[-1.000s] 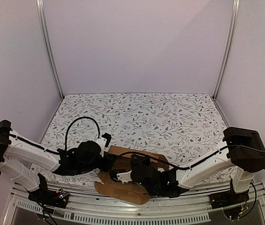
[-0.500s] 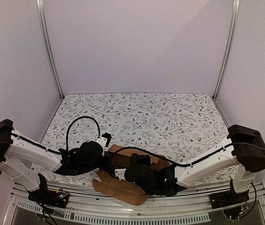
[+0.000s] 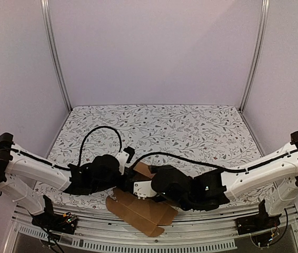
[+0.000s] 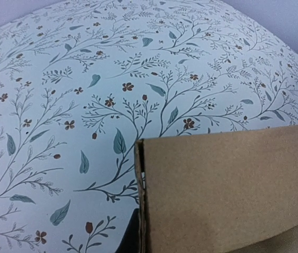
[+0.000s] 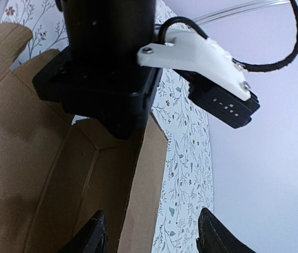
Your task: Fold the paper box
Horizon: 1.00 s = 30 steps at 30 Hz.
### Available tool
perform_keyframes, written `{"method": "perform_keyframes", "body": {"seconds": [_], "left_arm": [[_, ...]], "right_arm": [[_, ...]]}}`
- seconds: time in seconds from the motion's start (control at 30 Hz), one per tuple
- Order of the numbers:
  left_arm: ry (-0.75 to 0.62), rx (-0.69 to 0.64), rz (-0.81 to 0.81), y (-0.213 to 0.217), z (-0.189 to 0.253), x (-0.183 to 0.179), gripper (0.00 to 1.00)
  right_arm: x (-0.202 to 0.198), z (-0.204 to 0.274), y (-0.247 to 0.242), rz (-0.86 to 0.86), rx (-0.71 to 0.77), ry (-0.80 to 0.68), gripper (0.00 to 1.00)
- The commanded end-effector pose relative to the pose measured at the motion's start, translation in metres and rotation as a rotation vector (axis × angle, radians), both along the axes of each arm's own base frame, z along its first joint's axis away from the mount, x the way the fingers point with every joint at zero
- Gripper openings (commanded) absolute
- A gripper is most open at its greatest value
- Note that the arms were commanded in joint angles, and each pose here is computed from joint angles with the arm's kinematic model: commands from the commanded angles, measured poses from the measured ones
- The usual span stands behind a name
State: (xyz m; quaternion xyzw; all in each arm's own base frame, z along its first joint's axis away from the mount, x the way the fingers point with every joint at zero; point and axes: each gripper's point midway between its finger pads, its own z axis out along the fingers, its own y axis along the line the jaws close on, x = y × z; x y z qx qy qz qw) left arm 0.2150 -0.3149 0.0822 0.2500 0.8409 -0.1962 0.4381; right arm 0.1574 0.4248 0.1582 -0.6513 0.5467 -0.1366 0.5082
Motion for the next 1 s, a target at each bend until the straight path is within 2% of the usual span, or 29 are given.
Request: {"method": "perform_keyframes", "body": {"seconds": [0.0,0.2,0.4,0.57,0.73,0.97], "left_arm": [[-0.023,0.03,-0.055,-0.01,0.002,-0.004,0.0],[-0.063,0.022,-0.12,-0.024,0.005,-0.004,0.0],[-0.112,0.0,-0.19,-0.04,0.009,-0.004,0.0],[-0.158,0.016,-0.241,-0.054,0.006,0.004,0.0],[-0.244,0.019,-0.271,-0.066,0.01,0.014,0.0],[-0.219,-0.016,-0.282,-0.077,0.005,0.028,0.0]], "right_arm": [[-0.018,0.026,-0.015,0.051,0.142,0.215,0.63],[-0.005,0.056,-0.042,-0.011,0.279,0.354,0.67],[0.022,0.047,-0.057,-0.111,0.377,0.509,0.6],[0.048,0.038,-0.061,-0.229,0.497,0.648,0.5],[0.057,0.027,-0.053,-0.267,0.544,0.674,0.48],[0.073,0.013,-0.053,-0.34,0.661,0.704,0.27]]}}
